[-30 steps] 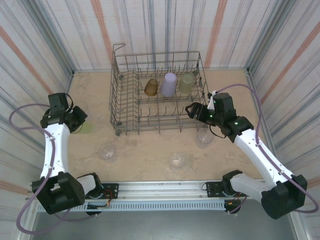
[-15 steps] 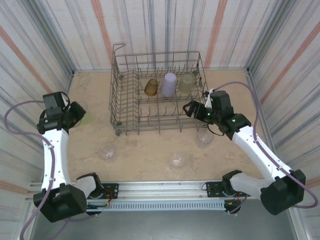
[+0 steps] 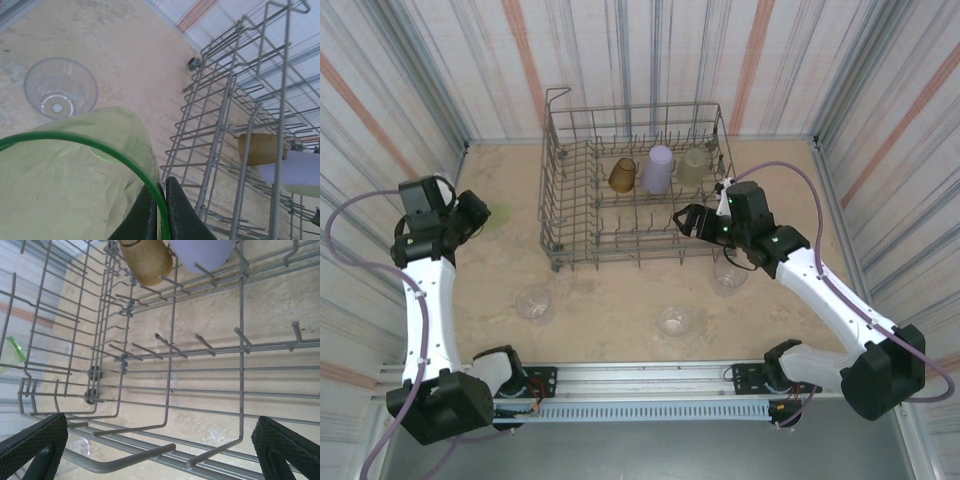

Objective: Load the cups into the dish rack

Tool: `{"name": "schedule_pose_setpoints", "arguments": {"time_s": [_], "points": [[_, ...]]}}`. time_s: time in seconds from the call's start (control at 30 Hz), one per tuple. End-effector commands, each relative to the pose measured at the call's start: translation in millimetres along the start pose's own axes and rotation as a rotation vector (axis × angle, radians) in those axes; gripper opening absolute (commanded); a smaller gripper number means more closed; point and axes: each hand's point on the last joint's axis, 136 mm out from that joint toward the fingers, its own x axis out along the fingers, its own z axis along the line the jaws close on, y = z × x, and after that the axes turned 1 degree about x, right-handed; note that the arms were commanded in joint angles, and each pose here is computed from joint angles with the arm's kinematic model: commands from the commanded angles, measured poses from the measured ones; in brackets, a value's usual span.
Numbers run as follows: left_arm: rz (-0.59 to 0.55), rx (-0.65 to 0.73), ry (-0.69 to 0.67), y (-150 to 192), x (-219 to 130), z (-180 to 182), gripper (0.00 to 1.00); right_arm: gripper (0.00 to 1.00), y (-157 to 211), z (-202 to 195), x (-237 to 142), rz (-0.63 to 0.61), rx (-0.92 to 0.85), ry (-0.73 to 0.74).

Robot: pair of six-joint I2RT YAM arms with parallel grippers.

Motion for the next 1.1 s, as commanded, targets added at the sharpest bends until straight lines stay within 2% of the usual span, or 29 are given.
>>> {"name": "schedule_pose_setpoints", "arguments": {"time_s": [0.0, 0.43, 0.67, 0.9, 1.07], "points": [[-0.099, 0.013, 0.120, -28.7, -16.7, -31.3, 0.00, 0.99, -6.6, 11.5, -1.7, -0.020, 0.004, -0.023], [-0.162, -0.051, 0.357, -32.4, -19.9, -62.8, 0.00, 0.99, -6.2, 18.4, -3.6, -0.029, -0.014, -0.030], [-0.220, -0.061, 0.411, -40.1, -28.5, -70.6, 0.00, 0.99, -4.6, 21.9, -3.4, -0.023, -0.016, -0.053], [-0.199, -0.115, 0.525, -43.2, -27.7, -86.6, 0.00, 0.99, -7.3, 32.7, -3.4, -0.052, -0.009, -0.118], [-0.184, -0.120, 0.586, -42.4, -31.0, -95.5, 0.00, 0.99, -12.3, 43.9, 2.0, -0.028, -0.013, -0.144]]}}
